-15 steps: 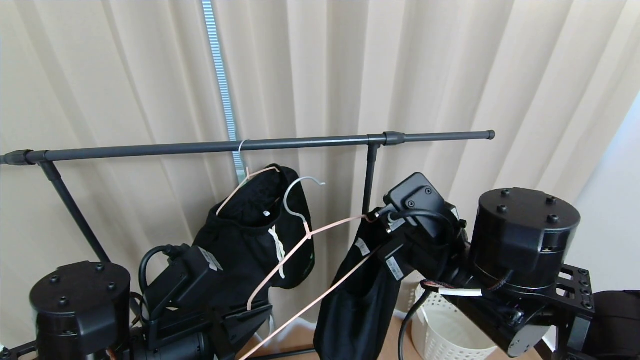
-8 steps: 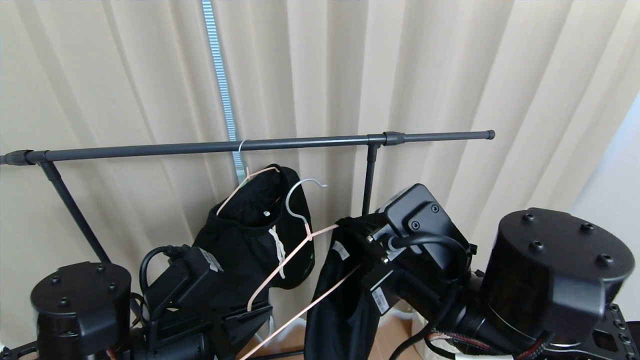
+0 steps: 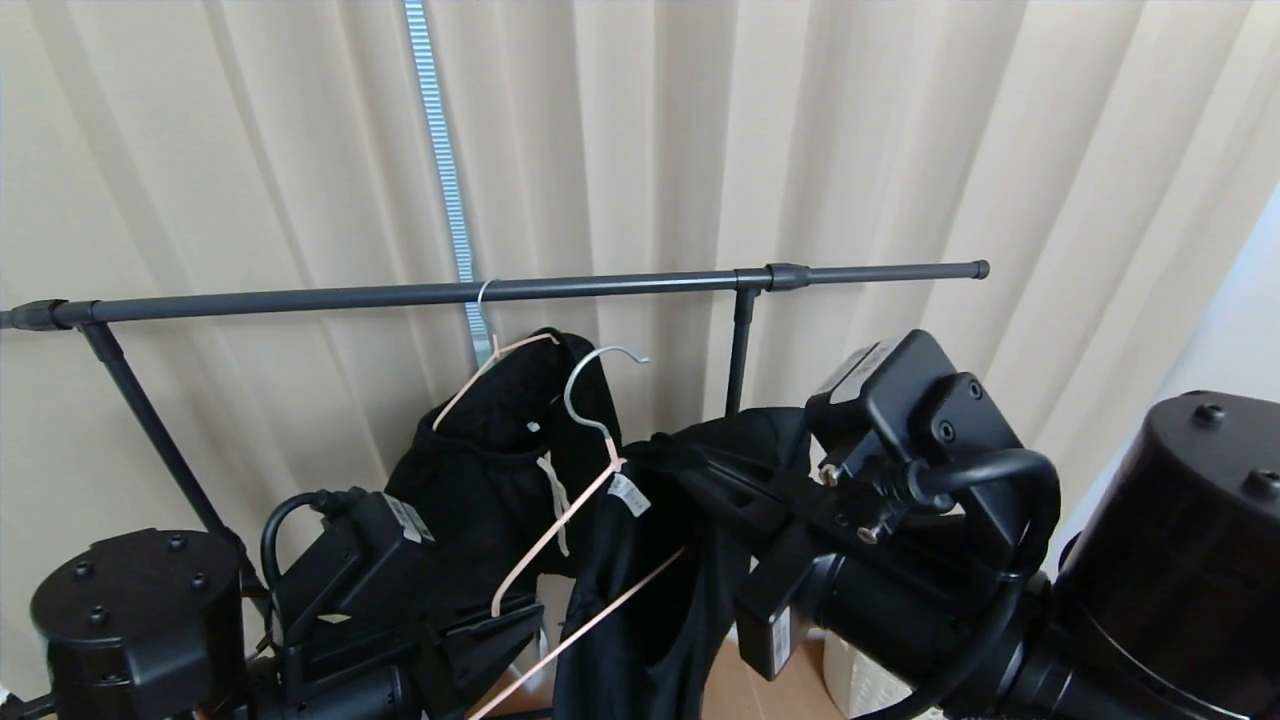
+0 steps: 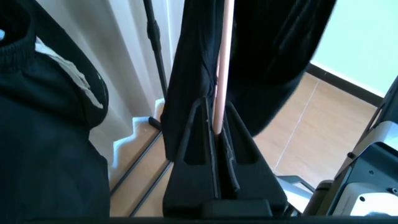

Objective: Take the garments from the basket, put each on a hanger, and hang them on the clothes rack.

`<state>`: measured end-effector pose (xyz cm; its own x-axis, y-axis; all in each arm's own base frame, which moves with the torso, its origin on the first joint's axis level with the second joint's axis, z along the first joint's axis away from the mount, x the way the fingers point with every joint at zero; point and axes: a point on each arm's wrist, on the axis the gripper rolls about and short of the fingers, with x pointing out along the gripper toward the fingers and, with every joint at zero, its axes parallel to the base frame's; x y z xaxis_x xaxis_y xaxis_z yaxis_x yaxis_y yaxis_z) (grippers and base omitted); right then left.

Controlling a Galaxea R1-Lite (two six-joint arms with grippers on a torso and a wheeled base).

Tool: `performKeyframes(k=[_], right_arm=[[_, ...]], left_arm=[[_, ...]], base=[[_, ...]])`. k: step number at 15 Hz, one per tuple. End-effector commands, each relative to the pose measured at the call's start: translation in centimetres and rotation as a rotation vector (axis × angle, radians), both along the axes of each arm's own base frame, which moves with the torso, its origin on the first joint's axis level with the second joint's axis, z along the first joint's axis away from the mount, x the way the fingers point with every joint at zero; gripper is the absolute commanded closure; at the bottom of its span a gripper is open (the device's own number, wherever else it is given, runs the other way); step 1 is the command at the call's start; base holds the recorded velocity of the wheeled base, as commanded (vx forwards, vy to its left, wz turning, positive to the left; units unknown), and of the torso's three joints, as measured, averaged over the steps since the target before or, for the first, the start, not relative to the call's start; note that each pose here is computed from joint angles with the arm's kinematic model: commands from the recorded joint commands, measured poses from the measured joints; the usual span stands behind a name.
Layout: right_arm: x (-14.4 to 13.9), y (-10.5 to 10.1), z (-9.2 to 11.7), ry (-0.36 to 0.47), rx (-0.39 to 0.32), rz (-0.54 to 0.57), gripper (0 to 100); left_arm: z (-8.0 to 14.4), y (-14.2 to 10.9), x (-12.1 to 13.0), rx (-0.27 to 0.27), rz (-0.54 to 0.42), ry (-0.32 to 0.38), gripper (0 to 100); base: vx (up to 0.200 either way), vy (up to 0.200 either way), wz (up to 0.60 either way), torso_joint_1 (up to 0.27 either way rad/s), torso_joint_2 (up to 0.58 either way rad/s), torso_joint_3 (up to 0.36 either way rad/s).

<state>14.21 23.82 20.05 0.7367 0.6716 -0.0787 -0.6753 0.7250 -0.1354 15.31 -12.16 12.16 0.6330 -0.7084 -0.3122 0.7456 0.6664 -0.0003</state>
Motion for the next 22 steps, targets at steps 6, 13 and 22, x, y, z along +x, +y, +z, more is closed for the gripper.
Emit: performKeyframes(k=[6,13,22], right_arm=[[1.4,0.2,-0.3,0.015,0.002,-0.040,100],[1.5,0.5,-0.8,0.031,-0.004,-0.042,100],[1.5,0.4,-1.1,0.033,-0.023,-0.044,0]], left_arm=[[-0.1,0.4,-0.7,-0.039,-0.012,-0.051,100],[0.1,0.4,-0.8,-0.053,-0.012,-0.069,100],[0.1,0.3,-0.7,-0.050,-0.013,-0.065,100]], base=[[0.000,0.000,0.00,0.000,0.00,0.000],[0.000,0.000,0.00,0.000,0.00,0.000],[0.000,0.000,0.00,0.000,0.00,0.000]])
